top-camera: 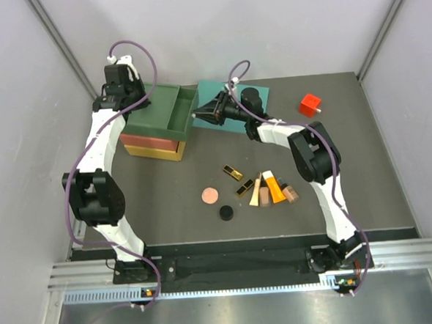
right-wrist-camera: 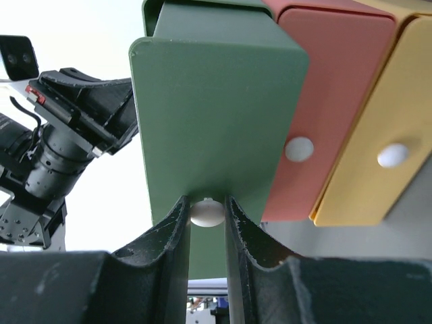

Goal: Organize the makeup

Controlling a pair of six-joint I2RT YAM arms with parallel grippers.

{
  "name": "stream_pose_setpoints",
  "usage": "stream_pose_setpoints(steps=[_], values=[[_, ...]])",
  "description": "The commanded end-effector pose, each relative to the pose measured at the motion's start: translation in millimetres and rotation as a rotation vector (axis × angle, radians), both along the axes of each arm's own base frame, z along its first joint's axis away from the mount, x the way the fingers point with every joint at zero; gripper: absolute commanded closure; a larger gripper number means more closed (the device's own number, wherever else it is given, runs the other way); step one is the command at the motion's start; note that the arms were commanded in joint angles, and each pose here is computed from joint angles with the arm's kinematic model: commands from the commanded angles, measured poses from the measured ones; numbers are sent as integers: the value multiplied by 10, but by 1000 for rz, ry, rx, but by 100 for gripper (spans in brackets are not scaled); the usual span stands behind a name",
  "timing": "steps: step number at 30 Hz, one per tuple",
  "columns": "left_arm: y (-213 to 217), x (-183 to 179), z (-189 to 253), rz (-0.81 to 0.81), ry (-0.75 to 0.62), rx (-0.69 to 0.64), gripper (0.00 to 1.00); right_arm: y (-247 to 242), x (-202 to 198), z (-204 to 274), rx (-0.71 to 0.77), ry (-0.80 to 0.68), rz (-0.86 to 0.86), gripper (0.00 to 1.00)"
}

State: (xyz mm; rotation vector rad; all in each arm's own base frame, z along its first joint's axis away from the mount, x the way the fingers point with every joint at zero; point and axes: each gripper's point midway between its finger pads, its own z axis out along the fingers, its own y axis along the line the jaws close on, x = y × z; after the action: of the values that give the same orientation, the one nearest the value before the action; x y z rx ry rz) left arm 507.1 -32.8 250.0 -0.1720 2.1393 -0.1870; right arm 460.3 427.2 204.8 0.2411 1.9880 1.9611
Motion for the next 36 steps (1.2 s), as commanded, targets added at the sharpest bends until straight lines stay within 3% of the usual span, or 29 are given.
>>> stream_pose_setpoints(steps=[1, 25, 33, 36], values=[[59, -53, -267, 29, 85, 15, 100, -140, -178, 281, 10, -80, 37, 100], [131, -32, -276, 53, 88, 48, 100, -612, -228, 206, -80, -106, -6, 100], [143, -43, -287, 51, 95, 58, 100, -603, -205, 274, -102, -140, -2, 58], [133, -35, -271, 50, 91, 53, 100, -667, -226, 265, -142, -140, -20, 51]])
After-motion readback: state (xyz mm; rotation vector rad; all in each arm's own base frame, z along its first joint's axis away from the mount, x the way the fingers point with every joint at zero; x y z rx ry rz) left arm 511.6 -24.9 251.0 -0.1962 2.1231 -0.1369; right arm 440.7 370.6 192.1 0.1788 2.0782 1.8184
